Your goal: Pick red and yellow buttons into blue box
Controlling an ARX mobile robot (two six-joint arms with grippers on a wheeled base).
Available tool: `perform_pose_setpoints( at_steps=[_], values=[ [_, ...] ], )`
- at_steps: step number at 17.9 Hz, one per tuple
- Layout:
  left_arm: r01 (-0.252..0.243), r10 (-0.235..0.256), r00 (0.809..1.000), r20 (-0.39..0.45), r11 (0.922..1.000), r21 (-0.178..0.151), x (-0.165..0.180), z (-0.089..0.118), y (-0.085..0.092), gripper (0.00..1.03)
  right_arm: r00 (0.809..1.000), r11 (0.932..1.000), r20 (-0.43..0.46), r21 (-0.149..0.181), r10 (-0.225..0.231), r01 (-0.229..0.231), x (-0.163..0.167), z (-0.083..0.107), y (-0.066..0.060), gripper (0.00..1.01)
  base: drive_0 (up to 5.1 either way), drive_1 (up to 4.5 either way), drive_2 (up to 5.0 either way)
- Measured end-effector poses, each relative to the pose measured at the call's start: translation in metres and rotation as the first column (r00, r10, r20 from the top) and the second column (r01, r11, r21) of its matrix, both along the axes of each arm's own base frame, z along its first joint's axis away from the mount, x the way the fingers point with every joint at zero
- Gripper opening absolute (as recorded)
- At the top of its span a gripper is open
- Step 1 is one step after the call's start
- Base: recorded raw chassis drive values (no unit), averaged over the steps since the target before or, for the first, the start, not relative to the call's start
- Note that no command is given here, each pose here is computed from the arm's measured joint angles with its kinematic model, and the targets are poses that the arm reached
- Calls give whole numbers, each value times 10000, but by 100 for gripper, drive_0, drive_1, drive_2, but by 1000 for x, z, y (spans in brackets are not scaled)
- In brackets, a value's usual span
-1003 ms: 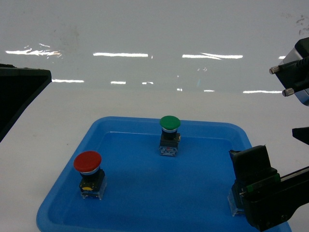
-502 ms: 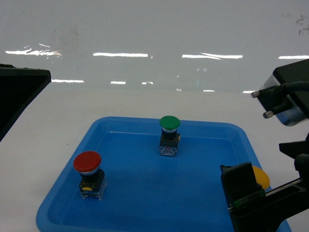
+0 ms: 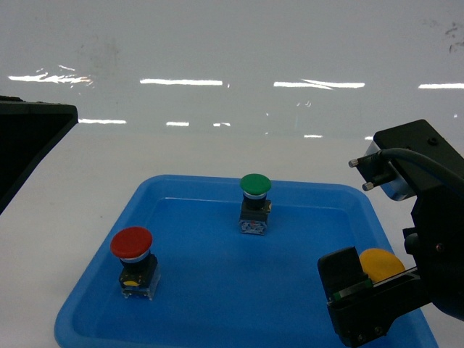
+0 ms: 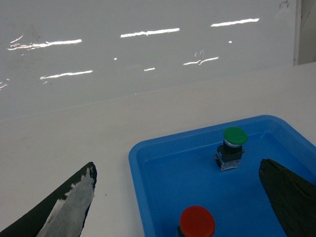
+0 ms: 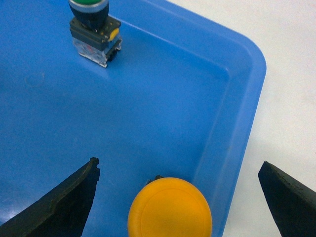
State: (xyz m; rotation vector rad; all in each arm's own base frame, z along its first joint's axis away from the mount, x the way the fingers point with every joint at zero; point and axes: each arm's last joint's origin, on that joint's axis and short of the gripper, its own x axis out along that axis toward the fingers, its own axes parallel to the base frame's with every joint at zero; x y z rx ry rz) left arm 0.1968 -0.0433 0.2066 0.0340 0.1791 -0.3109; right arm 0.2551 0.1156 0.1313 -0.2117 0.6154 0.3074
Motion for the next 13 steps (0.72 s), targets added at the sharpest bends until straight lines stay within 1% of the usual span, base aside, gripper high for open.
perform_pose_setpoints(
  at_steps=[2,3,5,7,8,9,11,12,13],
  values=[
    [4,-4,10000,1,10000,3,0,0,0,98,9995,9997,196,110,231,-233,-1,2,4,98,0,0,0],
    [4,-4,10000,1,10000,3,0,0,0,98,9993,9993,26,109,368,-369,-1,-2,6,98,0,0,0],
    [4,-4,10000,1,10000,3,0,0,0,98,9978,9991,-530,-92,410,-415,7,-16,11,98,0,0,0],
    [4,-4,10000,-4,10000,0,0,0,0,98,9969,9990,-681,-156,398,-409,14,-24,14,98,0,0,0],
    [1,-1,10000,1,10000,4,0,0,0,98,9966,9991,-727,-158,379,-391,14,-25,14,91,0,0,0],
    [1,-1,10000,1,10000,4,0,0,0,98,9973,9993,-645,-134,346,-355,13,-25,13,82,0,0,0],
    [1,-1,10000,1,10000,4,0,0,0,98,9959,9990,-859,-306,296,-323,9,-27,12,61,0,0,0],
    [0,0,10000,0,10000,0,0,0,0,98,9949,9986,-949,-373,340,-377,6,-25,13,52,0,0,0],
    [4,-4,10000,-3,10000,4,0,0,0,98,9957,9984,-859,-413,349,-385,4,-22,15,43,0,0,0]
  ],
)
